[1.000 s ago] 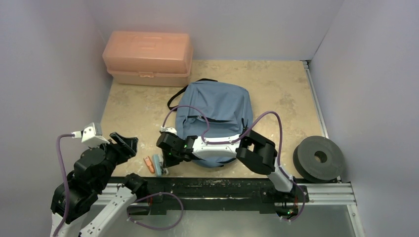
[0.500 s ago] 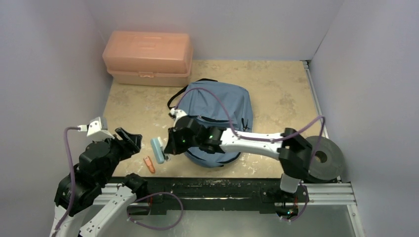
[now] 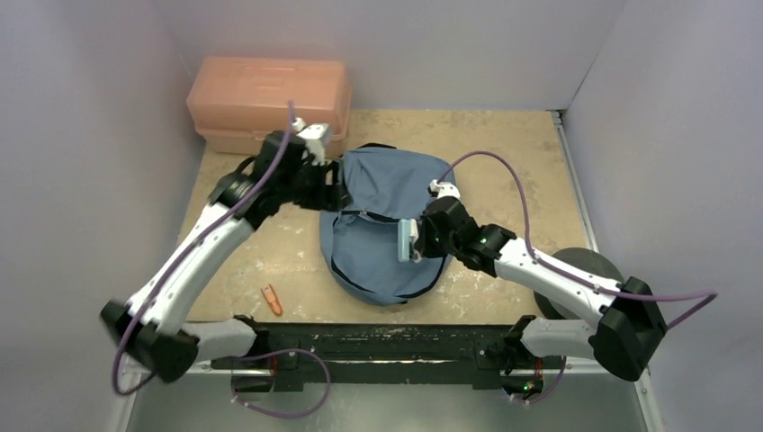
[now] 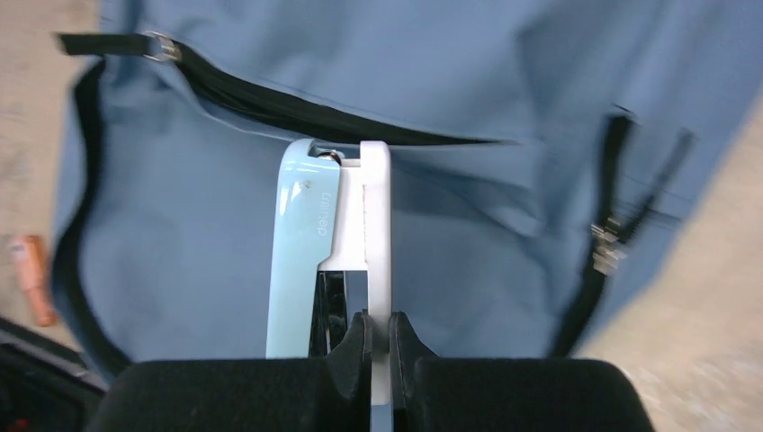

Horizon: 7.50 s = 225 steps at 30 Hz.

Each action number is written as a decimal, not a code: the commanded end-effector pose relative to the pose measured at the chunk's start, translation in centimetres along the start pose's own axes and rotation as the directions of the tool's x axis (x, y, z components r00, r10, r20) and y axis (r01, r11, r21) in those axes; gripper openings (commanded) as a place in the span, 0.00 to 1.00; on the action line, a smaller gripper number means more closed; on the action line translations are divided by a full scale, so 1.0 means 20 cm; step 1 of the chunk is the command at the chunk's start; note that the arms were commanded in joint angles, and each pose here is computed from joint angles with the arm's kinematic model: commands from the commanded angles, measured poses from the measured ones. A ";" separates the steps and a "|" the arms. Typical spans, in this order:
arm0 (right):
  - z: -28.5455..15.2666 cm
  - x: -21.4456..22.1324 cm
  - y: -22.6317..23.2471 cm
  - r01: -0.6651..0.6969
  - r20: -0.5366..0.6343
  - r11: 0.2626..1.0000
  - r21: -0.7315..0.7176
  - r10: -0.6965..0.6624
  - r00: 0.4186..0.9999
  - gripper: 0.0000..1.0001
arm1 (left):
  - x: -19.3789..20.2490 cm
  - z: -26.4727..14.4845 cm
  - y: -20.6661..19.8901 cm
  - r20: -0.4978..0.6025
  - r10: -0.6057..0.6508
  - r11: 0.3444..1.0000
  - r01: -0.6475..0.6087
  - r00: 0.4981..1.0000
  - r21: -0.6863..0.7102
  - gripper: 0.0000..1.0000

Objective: Pack the student bag
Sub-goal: Pick up the stationery from the center of the board, then place the stationery in the student bag, then pick up the stationery from the center of the board.

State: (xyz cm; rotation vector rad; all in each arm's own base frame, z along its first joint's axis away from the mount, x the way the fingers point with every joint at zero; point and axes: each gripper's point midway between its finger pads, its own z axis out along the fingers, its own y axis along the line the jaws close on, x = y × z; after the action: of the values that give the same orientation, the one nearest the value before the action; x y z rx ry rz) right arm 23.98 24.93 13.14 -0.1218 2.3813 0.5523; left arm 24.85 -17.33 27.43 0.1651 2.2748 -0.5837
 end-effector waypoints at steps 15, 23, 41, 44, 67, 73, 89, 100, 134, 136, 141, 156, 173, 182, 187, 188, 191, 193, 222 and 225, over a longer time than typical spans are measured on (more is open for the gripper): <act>-0.19 0.00 -0.37 -0.038 0.108 0.985 0.166 0.020 0.994 0.00 | -0.04 1.03 -0.34 -0.091 0.787 0.602 -0.792 0.610 -0.105 0.74; -0.19 0.03 -0.34 -0.068 0.104 0.991 0.117 0.056 0.993 0.00 | 0.11 1.11 -0.30 -0.140 0.877 0.458 -0.888 0.460 -0.046 0.77; -0.19 0.03 -0.29 -0.078 0.094 0.995 0.061 0.072 0.993 0.00 | 0.28 1.14 -0.17 -0.198 0.914 0.366 -0.930 0.354 0.027 0.81; -0.18 0.04 -0.28 -0.083 0.089 0.996 0.043 0.079 0.993 0.00 | 0.19 1.21 -0.13 -0.234 0.904 0.343 -0.933 0.359 -0.107 0.80; -0.08 -0.07 0.09 -0.172 0.013 0.955 -0.242 0.180 0.984 0.00 | -0.04 0.89 -0.38 0.024 0.789 0.614 -0.784 0.614 -0.091 0.00; -0.06 -0.17 0.14 -0.192 0.034 0.948 -0.253 0.207 0.978 0.00 | -0.06 0.84 -0.38 0.071 0.720 0.694 -0.717 0.691 -0.063 0.00; 0.18 -0.29 0.10 -0.305 0.033 0.943 -0.134 0.312 0.950 0.00 | -0.06 0.77 -0.47 0.167 0.576 0.799 -0.594 0.801 0.091 0.00; 0.25 -0.54 0.02 -0.600 0.158 0.783 -0.164 0.622 0.767 0.00 | -0.01 0.75 -0.51 0.158 0.568 0.792 -0.589 0.807 0.162 0.00; 0.35 -0.41 0.29 -0.206 0.113 0.923 -0.326 0.255 0.960 0.48 | -0.03 0.87 -0.30 0.043 0.481 0.860 -0.481 0.876 0.169 0.00; 0.33 -0.41 0.25 -0.140 0.147 0.947 -0.288 0.188 0.971 0.45 | -0.04 0.87 -0.31 0.031 0.457 0.873 -0.455 0.889 0.175 0.00; 0.21 -0.41 0.26 -0.002 0.171 0.950 -0.314 0.059 0.984 0.50 | -0.03 0.81 -0.31 -0.032 0.384 0.910 -0.372 0.923 0.186 0.09; -0.05 -0.30 0.05 0.171 0.203 0.970 -0.175 -0.134 0.970 0.77 | 0.35 -0.05 0.65 0.125 -0.353 0.757 0.362 0.927 -0.544 0.96; -0.09 -0.29 0.11 0.187 0.205 0.951 -0.245 -0.137 0.969 0.73 | 1.13 0.03 1.00 0.346 -0.731 0.125 0.613 0.588 -0.780 0.71; -0.11 -0.28 0.10 0.173 0.213 0.954 -0.246 -0.121 0.969 0.72 | 1.17 0.09 1.11 0.467 -0.685 0.083 0.697 0.559 -0.712 0.59; -0.10 -0.27 0.09 0.165 0.198 0.959 -0.233 -0.119 0.973 0.72 | 1.18 0.08 1.13 0.464 -0.673 0.078 0.680 0.576 -0.729 0.41; -0.10 -0.27 0.08 0.162 0.194 0.960 -0.229 -0.118 0.974 0.72 | 1.17 0.08 1.13 0.466 -0.672 0.075 0.679 0.575 -0.731 0.37; -0.11 -0.29 0.07 0.151 0.190 0.966 -0.209 -0.112 0.975 0.75 | 1.09 0.03 1.10 0.458 -0.659 0.112 0.680 0.596 -0.725 0.18; -0.14 -0.31 0.11 0.156 0.197 0.959 -0.238 -0.110 0.974 0.80 | 0.93 0.03 1.03 0.422 -0.657 0.245 0.706 0.625 -0.664 0.06; -0.08 -0.09 0.81 -0.085 -0.069 0.739 -0.668 0.053 0.996 0.45 | 0.31 0.25 0.02 0.031 -0.636 0.763 0.634 0.771 -0.126 0.00; -0.05 -0.05 0.82 -0.094 -0.091 0.738 -0.669 0.044 0.995 0.43 | 0.31 0.25 0.01 0.032 -0.628 0.768 0.626 0.778 -0.132 0.00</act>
State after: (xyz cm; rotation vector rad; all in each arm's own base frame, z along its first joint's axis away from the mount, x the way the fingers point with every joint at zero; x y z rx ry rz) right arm 19.82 38.29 19.42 -0.3839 2.1631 1.4556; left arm 22.96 -19.46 17.81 -0.6927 2.4204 -0.7458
